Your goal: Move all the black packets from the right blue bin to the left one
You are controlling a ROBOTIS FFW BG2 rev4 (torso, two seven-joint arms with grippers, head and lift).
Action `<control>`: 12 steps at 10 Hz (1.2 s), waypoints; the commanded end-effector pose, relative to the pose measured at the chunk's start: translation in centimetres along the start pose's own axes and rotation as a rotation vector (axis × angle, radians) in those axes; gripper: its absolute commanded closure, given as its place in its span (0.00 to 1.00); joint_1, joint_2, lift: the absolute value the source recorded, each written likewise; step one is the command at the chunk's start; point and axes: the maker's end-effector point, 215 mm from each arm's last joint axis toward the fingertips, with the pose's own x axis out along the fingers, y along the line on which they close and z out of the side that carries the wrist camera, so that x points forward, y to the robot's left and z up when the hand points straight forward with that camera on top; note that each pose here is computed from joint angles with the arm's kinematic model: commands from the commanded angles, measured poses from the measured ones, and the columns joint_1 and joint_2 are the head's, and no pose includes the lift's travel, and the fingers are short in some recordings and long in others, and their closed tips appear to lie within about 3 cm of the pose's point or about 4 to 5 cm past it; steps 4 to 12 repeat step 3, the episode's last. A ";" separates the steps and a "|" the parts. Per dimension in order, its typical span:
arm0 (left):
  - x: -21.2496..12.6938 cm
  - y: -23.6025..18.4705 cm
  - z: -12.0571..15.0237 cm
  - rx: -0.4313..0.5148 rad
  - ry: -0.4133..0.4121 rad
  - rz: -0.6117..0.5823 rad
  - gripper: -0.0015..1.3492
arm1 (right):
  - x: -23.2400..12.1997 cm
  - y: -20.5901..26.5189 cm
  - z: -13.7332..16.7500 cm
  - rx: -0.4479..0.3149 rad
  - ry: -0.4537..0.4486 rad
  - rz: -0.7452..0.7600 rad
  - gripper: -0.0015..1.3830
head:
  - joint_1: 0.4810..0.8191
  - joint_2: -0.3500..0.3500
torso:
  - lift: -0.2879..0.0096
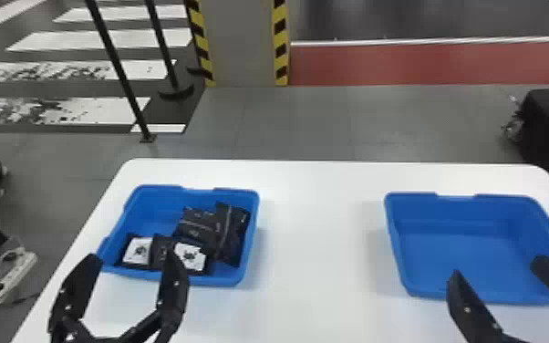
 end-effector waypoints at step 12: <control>0.2 0.1 -0.3 -0.005 0.008 0.004 0.10 | 0.1 0.0 0.1 0.002 -0.003 0.000 0.08 | 0.63 0.66 | 0.60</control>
